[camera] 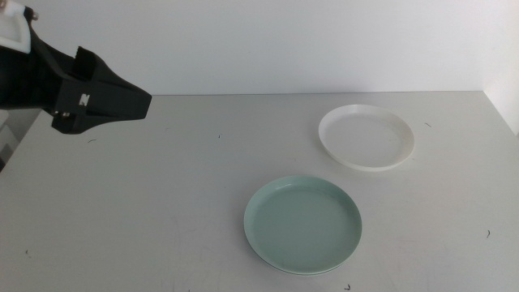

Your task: Stack the three bowls on top of each other.

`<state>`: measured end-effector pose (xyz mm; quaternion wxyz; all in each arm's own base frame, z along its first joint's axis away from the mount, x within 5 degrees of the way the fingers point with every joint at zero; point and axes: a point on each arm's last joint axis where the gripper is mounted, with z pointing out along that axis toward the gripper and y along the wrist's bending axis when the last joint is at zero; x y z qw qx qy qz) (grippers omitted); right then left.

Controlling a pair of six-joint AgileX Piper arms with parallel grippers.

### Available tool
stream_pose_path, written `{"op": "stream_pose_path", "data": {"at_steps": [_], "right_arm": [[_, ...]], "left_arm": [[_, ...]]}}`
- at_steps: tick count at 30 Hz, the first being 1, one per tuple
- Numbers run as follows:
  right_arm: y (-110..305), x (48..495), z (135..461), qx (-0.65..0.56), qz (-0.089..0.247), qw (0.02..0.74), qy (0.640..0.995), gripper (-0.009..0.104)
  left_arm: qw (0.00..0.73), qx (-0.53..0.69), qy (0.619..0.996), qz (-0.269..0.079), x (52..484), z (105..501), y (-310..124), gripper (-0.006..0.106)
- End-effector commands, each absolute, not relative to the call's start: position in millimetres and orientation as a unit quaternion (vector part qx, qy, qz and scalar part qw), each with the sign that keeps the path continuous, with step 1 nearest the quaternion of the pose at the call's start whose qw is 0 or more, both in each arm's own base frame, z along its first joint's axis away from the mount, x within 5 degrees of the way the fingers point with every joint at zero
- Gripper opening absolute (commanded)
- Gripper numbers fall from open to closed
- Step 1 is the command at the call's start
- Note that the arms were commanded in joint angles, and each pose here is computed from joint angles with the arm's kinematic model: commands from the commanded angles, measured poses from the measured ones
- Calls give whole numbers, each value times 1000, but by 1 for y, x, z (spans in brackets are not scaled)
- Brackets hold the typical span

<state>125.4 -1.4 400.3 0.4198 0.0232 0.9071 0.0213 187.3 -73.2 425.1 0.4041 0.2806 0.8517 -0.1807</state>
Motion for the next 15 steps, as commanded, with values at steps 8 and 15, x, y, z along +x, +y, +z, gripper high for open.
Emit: {"op": "stream_pose_path", "data": {"at_steps": [8, 15], "right_arm": [[5, 198, 448, 3, 77, 399, 914, 49], [5, 265, 452, -1, 95, 332, 938, 49]], "left_arm": [[442, 268, 834, -192, 183, 441, -74, 105], [442, 268, 834, -192, 183, 441, -74, 105]]}}
